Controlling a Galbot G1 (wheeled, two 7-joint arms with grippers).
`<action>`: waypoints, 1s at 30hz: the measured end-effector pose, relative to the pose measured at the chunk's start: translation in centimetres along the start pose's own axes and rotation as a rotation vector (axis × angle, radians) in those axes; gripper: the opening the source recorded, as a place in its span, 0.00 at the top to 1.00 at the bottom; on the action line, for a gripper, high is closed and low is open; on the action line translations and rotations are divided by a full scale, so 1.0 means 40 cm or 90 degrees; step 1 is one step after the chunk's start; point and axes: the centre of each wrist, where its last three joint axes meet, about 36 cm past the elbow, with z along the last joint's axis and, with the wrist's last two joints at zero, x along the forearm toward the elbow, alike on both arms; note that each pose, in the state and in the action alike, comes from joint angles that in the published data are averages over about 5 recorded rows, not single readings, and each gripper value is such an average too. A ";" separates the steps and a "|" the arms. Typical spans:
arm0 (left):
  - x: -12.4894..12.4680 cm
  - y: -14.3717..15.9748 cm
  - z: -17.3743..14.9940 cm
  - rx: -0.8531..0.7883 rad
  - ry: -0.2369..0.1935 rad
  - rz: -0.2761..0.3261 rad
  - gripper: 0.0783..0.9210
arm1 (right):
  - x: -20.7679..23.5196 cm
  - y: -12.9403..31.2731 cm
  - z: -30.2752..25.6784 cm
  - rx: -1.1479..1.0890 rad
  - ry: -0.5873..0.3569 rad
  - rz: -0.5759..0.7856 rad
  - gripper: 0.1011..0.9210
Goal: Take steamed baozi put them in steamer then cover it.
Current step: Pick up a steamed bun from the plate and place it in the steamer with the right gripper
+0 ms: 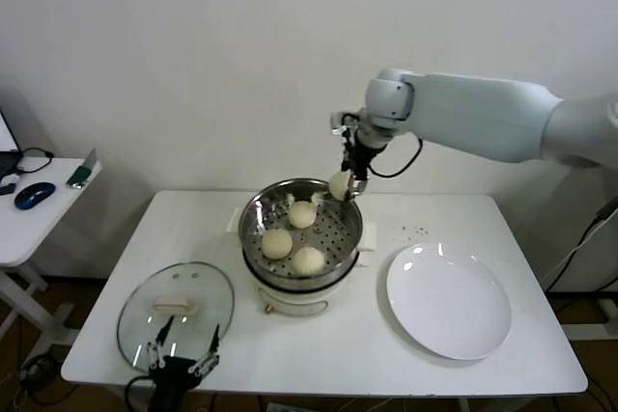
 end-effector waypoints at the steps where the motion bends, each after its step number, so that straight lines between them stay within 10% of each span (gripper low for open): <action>1: -0.002 -0.001 0.000 0.000 0.000 0.001 0.12 | -0.012 0.004 -0.009 0.003 0.002 -0.005 0.28; 30: -0.020 -0.008 0.013 -0.010 0.003 0.006 0.12 | -0.239 0.054 -0.071 0.040 0.040 -0.066 0.12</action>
